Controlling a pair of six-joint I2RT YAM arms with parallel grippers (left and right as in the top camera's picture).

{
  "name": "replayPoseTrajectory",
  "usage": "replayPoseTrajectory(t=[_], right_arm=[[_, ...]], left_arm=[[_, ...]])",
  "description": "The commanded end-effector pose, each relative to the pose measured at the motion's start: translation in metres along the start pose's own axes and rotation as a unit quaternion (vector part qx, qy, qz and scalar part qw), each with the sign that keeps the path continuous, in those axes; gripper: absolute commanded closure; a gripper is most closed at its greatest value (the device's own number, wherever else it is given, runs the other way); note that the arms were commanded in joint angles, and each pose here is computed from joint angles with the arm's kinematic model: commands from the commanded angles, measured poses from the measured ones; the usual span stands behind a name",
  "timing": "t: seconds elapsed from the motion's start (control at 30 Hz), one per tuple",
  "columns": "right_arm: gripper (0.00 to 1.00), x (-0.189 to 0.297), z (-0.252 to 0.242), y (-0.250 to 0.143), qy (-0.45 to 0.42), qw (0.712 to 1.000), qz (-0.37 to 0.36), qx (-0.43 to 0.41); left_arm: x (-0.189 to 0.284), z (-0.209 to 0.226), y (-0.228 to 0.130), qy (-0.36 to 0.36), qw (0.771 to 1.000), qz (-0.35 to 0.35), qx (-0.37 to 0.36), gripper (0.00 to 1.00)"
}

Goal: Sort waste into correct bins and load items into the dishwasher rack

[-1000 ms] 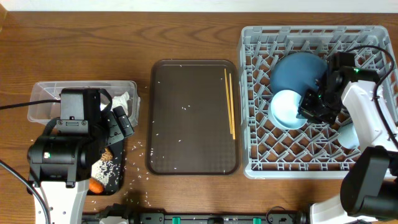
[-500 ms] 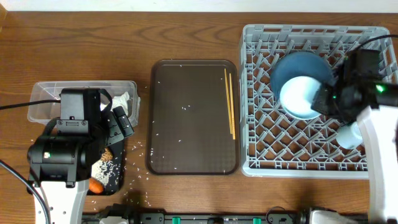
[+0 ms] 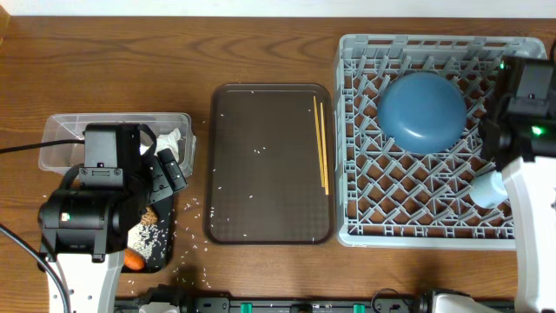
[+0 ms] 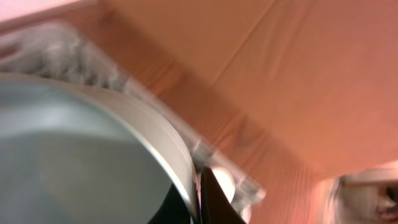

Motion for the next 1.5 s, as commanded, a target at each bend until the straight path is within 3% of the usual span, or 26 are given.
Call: replayPoseTrajectory(t=[0.0,0.3,0.67,0.83,1.3,1.47], right_arm=[[0.99,-0.007,-0.018,0.02,-0.138,0.984,-0.027,0.112],[0.99,-0.04,0.006,0.025,-0.242,0.95,-0.008,0.197],[0.99,-0.1,0.057,-0.003,-0.248,0.922,0.031,0.297],[0.99,-0.127,0.084,-0.007,-0.209,0.892,0.033,0.399],[0.99,-0.137,0.111,-0.005,-0.185,0.88,0.005,0.437],[0.92,-0.127,0.125,-0.004,-0.174,0.878,-0.009,0.447]], left_arm=[[0.002,0.002,0.003,0.005,1.0,-0.006,-0.004,0.02],[0.002,0.002,0.003,0.005,1.0,-0.006,-0.004,0.02],[0.002,0.002,0.003,0.005,1.0,-0.006,-0.004,0.02],[0.002,0.002,0.003,0.005,1.0,-0.006,-0.004,0.02],[0.002,0.002,0.003,0.005,1.0,-0.006,-0.004,0.02],[0.002,0.002,0.003,0.005,1.0,-0.006,-0.004,0.02]])
Point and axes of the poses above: each gripper's point midway between its finger pads, its own x axis back along the fingers, its own z axis along the line the jaws close on, y = z × x, the point moved 1 cm from there along x, back along the fingers, and after that the axes turned 3 degrees about x, right-handed, at the moved point
